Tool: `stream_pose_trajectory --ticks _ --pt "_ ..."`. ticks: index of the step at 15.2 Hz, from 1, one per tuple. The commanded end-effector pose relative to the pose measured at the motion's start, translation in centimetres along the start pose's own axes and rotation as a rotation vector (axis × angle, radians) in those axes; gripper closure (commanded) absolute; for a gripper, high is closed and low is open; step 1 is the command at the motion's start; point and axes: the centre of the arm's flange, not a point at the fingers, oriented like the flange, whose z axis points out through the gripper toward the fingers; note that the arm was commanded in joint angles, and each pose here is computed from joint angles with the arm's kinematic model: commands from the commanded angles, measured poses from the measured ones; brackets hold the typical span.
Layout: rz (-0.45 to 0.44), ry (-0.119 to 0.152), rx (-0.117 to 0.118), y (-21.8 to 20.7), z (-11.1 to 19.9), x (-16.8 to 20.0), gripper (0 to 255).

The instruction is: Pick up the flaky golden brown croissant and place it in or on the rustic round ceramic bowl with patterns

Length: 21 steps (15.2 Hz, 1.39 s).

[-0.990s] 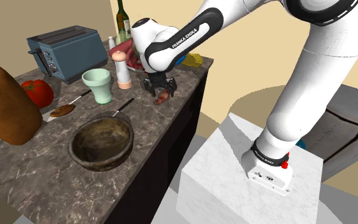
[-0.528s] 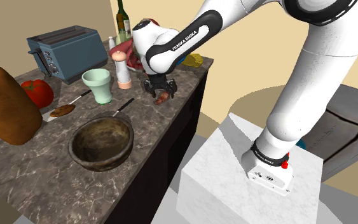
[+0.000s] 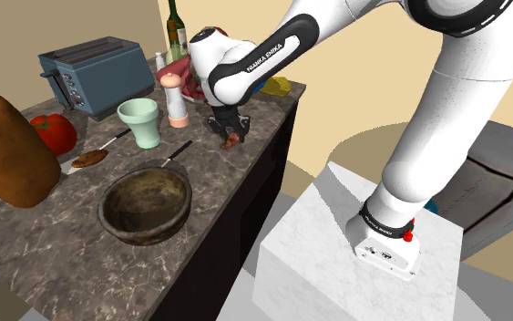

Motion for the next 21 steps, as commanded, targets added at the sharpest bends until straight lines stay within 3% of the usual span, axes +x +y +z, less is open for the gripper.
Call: stream_pose_trajectory --ticks 1,3,21 --pt "-0.001 -0.002 -0.003 0.0 0.2 0.0 255" --pt "-0.001 -0.002 -0.003 0.1 0.2 0.0 255" --pt "-0.001 -0.002 -0.003 1.8 -9.0 1.3 255"
